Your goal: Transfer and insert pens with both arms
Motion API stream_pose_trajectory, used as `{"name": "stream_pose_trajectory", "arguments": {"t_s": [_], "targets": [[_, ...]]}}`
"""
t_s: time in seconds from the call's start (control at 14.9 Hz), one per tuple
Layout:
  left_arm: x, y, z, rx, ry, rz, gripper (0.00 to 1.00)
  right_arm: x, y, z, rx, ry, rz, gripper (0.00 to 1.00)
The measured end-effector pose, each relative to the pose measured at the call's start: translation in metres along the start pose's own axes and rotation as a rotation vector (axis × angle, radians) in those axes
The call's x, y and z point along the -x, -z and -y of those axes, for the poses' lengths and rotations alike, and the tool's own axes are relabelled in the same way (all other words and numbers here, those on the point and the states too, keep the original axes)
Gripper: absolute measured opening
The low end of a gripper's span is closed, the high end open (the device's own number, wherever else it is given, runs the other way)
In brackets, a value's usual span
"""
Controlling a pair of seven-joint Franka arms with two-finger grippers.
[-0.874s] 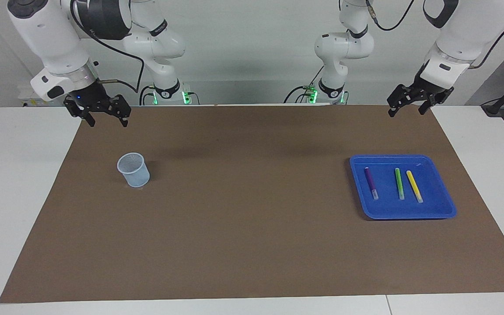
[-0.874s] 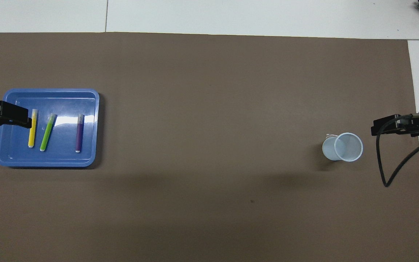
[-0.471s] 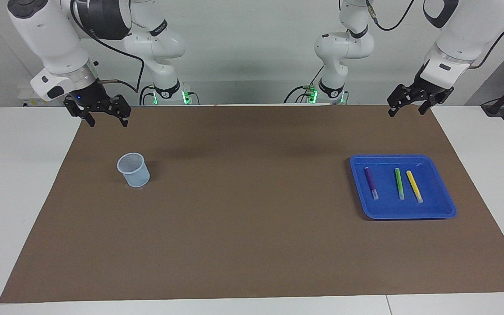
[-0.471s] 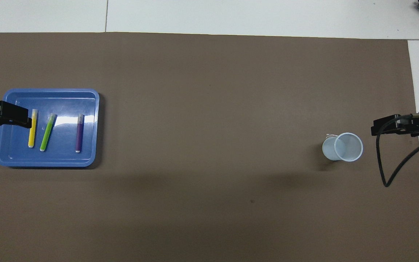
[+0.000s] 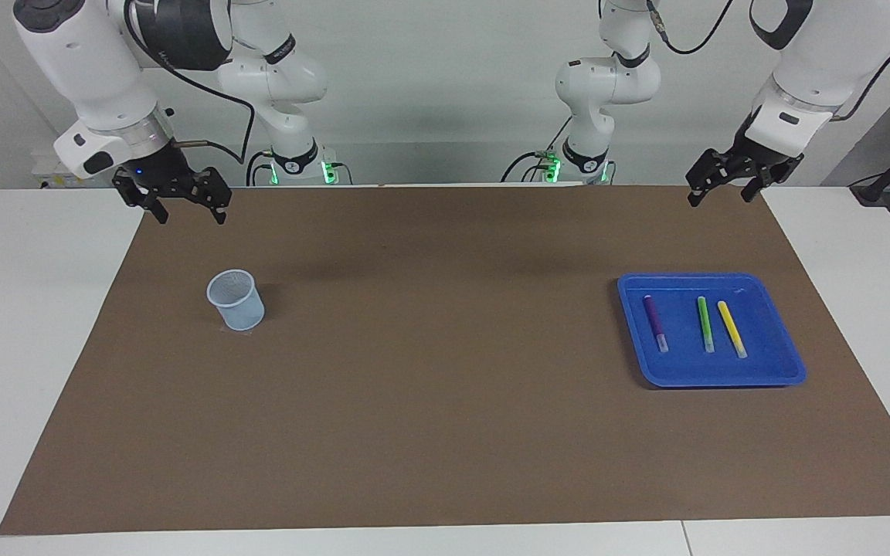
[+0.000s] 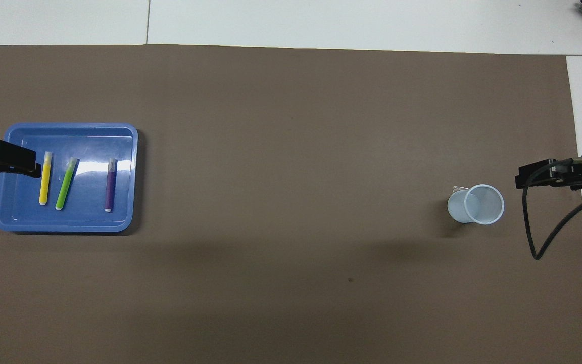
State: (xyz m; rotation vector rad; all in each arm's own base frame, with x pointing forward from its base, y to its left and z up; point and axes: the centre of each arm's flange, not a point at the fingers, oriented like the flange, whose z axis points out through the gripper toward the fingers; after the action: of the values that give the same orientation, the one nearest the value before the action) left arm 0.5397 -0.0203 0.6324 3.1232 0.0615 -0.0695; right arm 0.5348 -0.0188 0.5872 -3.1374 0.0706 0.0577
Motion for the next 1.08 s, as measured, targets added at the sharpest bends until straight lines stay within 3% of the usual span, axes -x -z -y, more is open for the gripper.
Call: {"name": "stream_pose_trajectory", "arguments": {"t_s": [0.67, 1.08], "targets": [[0.0, -0.009, 0.002, -0.001, 0.005, 0.011, 1.0, 0.0, 0.0, 0.0, 0.0, 0.0, 0.0, 1.0], [0.003, -0.062, 0.003, 0.033, 0.007, -0.018, 1.0, 0.0, 0.0, 0.0, 0.0, 0.0, 0.0, 1.0]]}}
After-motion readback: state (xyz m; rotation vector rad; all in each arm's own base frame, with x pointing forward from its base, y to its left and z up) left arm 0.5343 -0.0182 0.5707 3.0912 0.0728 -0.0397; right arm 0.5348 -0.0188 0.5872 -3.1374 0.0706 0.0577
